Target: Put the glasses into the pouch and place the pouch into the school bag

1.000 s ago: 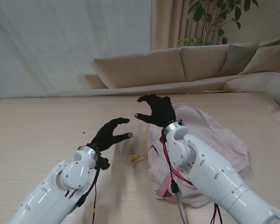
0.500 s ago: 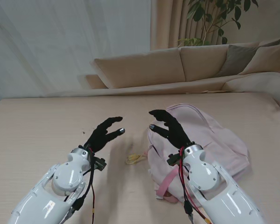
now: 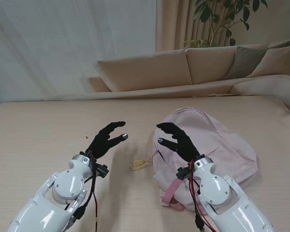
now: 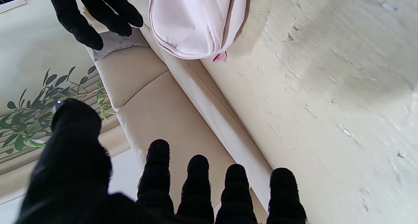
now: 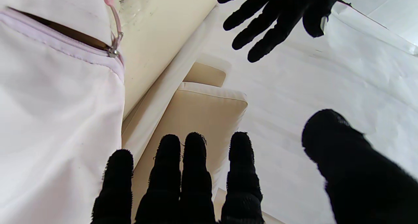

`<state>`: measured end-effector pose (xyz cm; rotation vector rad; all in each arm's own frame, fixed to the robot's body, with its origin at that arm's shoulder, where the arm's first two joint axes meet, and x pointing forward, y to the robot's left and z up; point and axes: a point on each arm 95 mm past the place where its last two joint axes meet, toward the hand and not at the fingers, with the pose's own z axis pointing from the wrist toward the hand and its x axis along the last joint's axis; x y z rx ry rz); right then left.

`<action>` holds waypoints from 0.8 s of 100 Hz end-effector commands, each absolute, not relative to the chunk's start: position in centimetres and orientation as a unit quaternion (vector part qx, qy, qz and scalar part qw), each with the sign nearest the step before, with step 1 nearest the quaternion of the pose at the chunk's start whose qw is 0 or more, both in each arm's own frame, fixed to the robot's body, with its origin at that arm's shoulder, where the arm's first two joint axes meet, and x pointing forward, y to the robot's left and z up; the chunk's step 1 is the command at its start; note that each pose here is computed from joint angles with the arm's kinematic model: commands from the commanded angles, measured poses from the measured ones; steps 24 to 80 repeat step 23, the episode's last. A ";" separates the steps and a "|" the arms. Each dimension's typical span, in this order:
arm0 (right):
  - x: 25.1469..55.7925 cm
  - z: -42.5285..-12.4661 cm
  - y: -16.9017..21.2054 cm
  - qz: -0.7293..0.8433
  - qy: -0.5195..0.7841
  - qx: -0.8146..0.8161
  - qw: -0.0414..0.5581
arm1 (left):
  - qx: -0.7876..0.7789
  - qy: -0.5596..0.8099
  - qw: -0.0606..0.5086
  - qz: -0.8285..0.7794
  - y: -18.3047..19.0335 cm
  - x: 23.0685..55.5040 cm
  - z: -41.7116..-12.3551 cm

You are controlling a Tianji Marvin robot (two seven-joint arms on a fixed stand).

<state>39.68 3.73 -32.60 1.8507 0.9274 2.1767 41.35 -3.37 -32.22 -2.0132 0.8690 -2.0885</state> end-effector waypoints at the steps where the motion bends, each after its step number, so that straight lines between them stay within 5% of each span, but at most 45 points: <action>1: 39.2 -32.9 4.2 0.716 0.319 0.618 0.061 | -0.662 0.291 0.047 -0.689 -3.8 41.1 -32.2; 80: 39.1 -32.9 4.2 0.714 0.324 0.617 0.065 | -0.666 0.291 0.045 -0.686 -3.9 41.2 -32.4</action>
